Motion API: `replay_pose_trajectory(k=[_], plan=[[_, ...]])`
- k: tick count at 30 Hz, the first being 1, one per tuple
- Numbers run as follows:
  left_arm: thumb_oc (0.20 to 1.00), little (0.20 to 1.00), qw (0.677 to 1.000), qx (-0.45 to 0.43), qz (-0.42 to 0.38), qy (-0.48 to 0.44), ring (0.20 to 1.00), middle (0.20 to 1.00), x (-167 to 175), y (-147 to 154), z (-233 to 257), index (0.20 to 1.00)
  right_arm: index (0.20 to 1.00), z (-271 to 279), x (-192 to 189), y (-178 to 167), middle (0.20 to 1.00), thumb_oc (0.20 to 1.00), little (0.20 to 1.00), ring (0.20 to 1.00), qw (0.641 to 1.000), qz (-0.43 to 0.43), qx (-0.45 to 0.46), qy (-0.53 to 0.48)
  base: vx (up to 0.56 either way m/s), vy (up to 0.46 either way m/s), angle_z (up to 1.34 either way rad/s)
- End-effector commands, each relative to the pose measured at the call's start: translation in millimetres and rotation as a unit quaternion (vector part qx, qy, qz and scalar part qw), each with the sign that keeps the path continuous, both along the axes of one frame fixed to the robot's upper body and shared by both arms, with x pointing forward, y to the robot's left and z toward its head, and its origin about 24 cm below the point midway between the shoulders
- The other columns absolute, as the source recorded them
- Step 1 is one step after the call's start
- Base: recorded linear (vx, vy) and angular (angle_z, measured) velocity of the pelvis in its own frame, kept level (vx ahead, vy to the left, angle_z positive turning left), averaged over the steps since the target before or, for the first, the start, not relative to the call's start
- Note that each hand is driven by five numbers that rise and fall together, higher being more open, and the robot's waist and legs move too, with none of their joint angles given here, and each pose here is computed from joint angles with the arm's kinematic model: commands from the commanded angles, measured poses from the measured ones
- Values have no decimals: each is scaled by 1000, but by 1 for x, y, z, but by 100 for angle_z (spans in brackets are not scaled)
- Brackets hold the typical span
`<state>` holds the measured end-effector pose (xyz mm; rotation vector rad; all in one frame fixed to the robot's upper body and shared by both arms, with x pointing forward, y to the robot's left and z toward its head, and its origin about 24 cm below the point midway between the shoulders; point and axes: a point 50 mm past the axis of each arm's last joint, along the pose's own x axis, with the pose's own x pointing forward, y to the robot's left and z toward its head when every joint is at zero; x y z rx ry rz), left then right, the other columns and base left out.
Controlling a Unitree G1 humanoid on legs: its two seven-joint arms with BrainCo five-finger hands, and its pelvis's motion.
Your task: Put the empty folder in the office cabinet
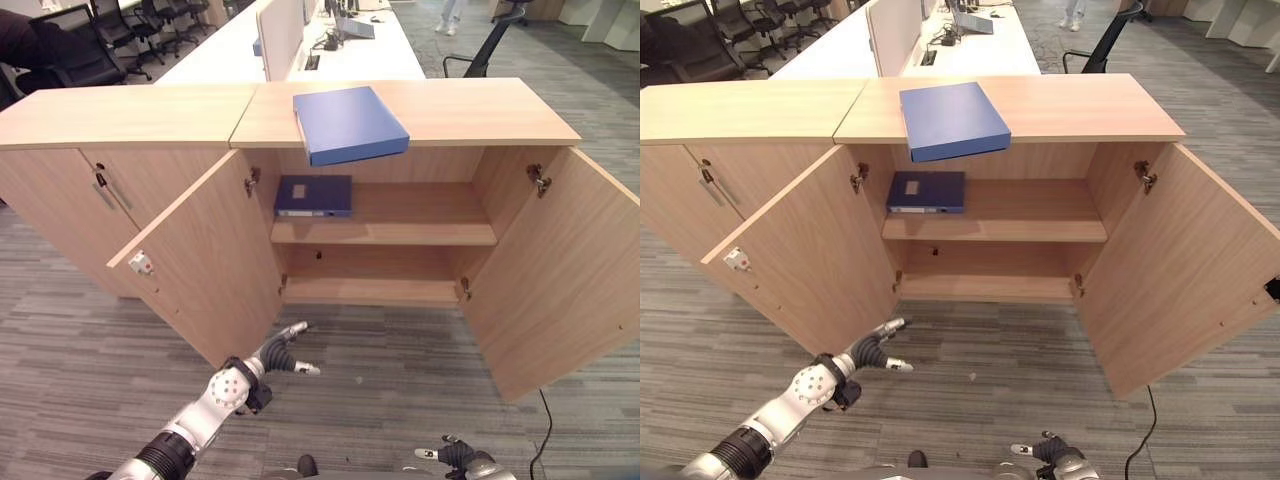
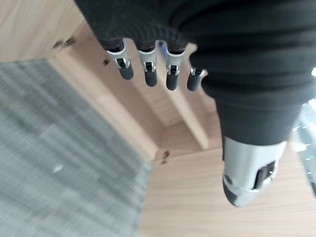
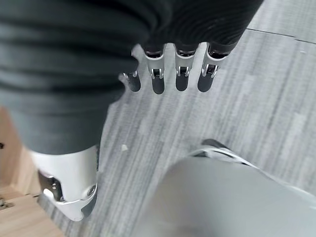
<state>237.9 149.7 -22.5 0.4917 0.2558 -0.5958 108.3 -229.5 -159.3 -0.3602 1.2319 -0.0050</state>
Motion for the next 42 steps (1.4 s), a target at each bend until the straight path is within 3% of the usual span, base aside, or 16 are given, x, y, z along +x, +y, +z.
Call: replay_pose_trajectory(k=[1, 13, 33, 42], plan=[[1000, 1000, 998, -23, 9, -50, 1000, 1000, 12, -2, 21, 1000, 1000, -2, 1, 8, 1000, 1000, 1000, 1000, 1000, -21, 23, -2, 45, 225, -21], [1000, 1000, 995, -22, -24, -92, 1000, 1000, 18, -18, 37, 1000, 1000, -3, 1, 15, 1000, 1000, 1000, 1000, 999, -37, 32, -9, 60, -36, 2], [1000, 1000, 992, -29, -29, -119, 1000, 1000, 24, -21, 53, 1000, 1000, -4, 0, 18, 1000, 1000, 1000, 1000, 999, -12, 31, 6, 158, -162, 8], [1000, 1000, 992, -43, -22, -120, 1000, 1000, 27, -16, 61, 1000, 1000, 2, 12, 4, 1000, 1000, 1000, 1000, 1000, -1, 1, -14, 40, -192, 14]])
